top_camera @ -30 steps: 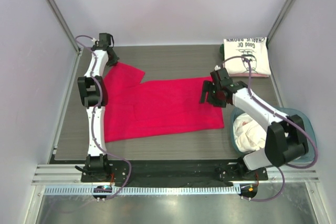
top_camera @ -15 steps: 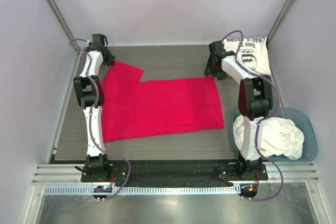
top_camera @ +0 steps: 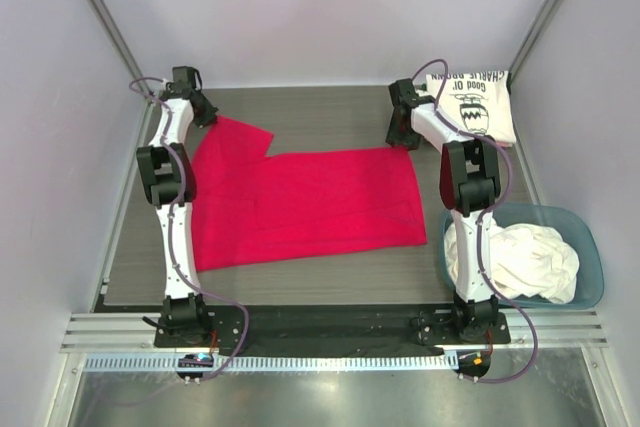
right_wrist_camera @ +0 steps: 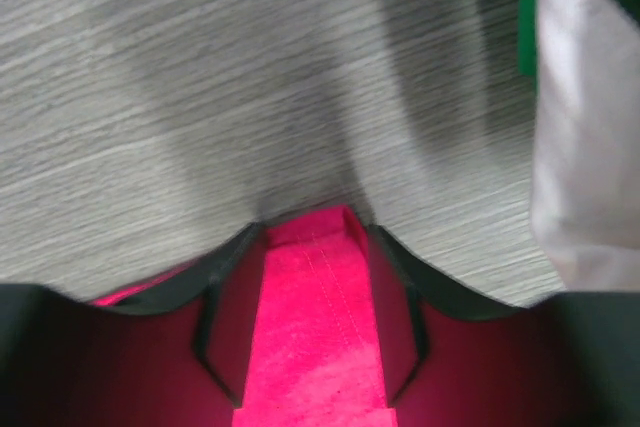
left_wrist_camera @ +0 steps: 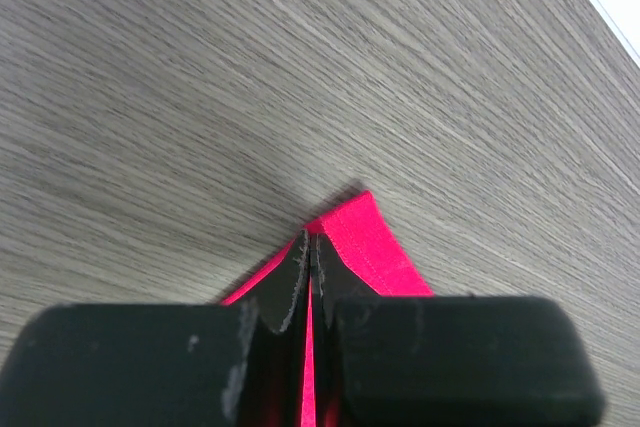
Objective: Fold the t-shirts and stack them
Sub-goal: Fold the tshirt
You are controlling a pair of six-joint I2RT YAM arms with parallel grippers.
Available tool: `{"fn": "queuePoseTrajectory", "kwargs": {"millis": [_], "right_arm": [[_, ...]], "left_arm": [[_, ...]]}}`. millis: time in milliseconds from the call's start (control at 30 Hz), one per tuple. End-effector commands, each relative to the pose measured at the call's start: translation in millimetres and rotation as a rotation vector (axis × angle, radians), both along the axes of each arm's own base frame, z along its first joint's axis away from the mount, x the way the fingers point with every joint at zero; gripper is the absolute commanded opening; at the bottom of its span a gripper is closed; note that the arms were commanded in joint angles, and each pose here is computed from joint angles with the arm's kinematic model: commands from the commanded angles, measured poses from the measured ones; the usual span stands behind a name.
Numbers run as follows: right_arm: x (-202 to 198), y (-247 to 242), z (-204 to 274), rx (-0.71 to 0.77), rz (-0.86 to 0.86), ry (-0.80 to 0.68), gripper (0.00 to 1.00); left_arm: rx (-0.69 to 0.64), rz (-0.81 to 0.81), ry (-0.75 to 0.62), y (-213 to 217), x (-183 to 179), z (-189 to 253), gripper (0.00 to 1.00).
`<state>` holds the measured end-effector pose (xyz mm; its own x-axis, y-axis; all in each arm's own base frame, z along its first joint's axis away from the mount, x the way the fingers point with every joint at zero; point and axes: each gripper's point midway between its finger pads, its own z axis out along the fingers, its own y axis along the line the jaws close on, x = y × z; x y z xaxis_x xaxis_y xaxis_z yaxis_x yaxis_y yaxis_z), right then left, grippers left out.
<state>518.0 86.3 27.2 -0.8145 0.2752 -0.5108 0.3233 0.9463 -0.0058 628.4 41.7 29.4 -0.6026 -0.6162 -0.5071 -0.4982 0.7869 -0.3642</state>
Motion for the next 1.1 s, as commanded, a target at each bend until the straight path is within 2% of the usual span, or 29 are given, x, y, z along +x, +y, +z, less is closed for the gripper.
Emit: {"fn": "queuePoseTrajectory", "kwargs": {"millis": [0, 167, 300, 400, 500, 667, 767, 967, 1000, 1067], "right_arm": [[8.1, -4.3, 7.3, -0.037, 0.001, -0.022, 0.47], [10.2, -3.5, -3.6, -0.04, 0.007, -0.008, 0.35], [13.1, 0.0, 3.5, -0.022, 0.012, -0.019, 0.11], [12.5, 2.4, 18.0, -0.006, 0.017, -0.033, 0.01], [9.7, 6.6, 32.1, 0.018, 0.038, -0.043, 0.01], [-3.5, 14.8, 67.4, 0.06, 0.067, -0.079, 0.01], [-18.5, 19.6, 70.8, 0.067, 0.087, -0.067, 0.01], [-49.8, 31.3, 66.4, 0.067, 0.115, -0.037, 0.01], [-56.1, 31.9, 68.0, 0.068, 0.119, -0.04, 0.01], [-62.9, 31.8, 71.1, 0.075, 0.113, -0.047, 0.01]], "left_arm": [[0.004, 0.012, 0.06, 8.1, -14.4, -14.4, 0.0], [-0.005, 0.023, 0.063, 11.0, -15.2, -16.1, 0.0], [-0.026, 0.036, 0.07, 11.8, -17.0, -19.3, 0.0], [-0.035, 0.025, 0.081, 7.9, -23.7, -18.0, 0.0], [-0.071, 0.02, 0.086, 0.8, -36.8, -9.3, 0.0], [-0.067, 0.011, 0.008, -3.0, -53.3, 48.5, 0.0], [-0.075, -0.012, -0.005, -8.5, -64.2, 64.9, 0.0], [-0.031, -0.02, 0.01, -8.4, -111.0, 91.1, 0.0], [-0.016, -0.021, -0.017, -8.4, -118.4, 108.3, 0.0], [0.005, -0.017, 0.017, -6.2, -139.3, 100.7, 0.0]]}}
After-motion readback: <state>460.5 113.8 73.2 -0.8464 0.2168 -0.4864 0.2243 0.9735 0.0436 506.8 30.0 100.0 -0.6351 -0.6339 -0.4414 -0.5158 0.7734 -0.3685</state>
